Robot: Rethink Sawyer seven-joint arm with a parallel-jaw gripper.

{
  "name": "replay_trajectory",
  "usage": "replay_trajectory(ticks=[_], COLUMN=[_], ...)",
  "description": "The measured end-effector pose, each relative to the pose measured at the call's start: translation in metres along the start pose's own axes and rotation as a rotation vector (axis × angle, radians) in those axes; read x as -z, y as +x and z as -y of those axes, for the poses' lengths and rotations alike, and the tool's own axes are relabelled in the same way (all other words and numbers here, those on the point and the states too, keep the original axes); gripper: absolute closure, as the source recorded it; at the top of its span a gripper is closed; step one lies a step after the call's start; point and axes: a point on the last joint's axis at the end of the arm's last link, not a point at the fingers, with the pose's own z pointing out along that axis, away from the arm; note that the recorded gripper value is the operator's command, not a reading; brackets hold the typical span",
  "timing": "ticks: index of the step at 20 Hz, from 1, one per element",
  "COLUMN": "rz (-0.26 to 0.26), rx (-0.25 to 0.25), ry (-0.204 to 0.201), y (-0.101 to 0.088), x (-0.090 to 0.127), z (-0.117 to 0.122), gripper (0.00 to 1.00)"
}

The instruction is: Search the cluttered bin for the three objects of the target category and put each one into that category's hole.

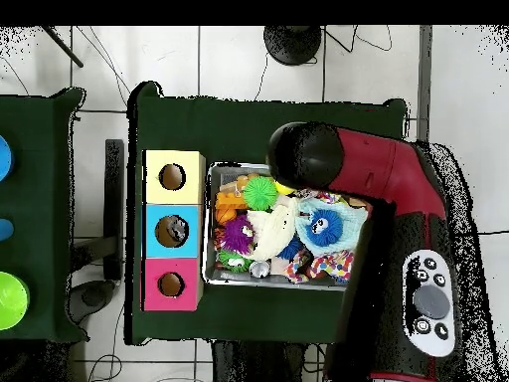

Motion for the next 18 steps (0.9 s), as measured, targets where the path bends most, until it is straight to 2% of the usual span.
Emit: replay_trajectory(ticks=[11, 18], rz=[-0.020, -0.014], rx=[-0.006, -0.040], ry=[0.037, 0.026], y=[0.013, 0.020], x=[-0.002, -0.004], z=[0.010, 0.010], gripper=[0.00, 0.00])
